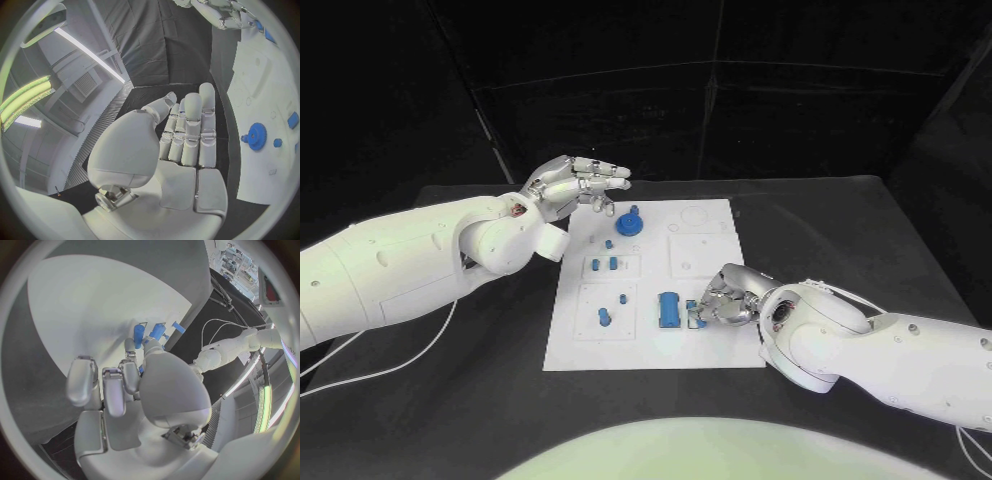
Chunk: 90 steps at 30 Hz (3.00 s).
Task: Assemble the parts on the task board
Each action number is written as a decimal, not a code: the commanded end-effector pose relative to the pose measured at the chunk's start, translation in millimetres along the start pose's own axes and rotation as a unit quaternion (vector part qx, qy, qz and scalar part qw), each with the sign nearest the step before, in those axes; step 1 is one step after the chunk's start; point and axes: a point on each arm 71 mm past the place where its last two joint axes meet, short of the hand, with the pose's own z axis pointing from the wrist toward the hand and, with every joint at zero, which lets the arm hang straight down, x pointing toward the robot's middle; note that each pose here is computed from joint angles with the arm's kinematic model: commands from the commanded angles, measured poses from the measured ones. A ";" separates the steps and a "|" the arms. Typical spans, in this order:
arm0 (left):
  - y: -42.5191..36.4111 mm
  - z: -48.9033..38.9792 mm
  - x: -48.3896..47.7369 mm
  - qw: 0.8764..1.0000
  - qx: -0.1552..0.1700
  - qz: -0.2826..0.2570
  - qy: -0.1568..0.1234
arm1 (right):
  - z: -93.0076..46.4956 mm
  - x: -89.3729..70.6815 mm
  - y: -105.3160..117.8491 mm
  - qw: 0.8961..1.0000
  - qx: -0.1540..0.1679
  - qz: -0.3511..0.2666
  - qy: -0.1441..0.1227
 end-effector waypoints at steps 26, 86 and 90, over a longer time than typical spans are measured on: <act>-1.3 -0.1 0.7 1.000 0.003 -0.002 0.007 | -0.6 -3.7 0.2 1.000 -0.009 -0.003 -0.018; -1.0 -0.4 -0.8 1.000 0.001 -0.002 0.006 | 2.3 -6.3 -4.2 0.999 -0.035 -0.016 -0.016; -0.9 -0.5 -1.3 1.000 0.001 -0.002 0.005 | -4.0 -9.6 -5.0 0.998 -0.057 0.014 -0.020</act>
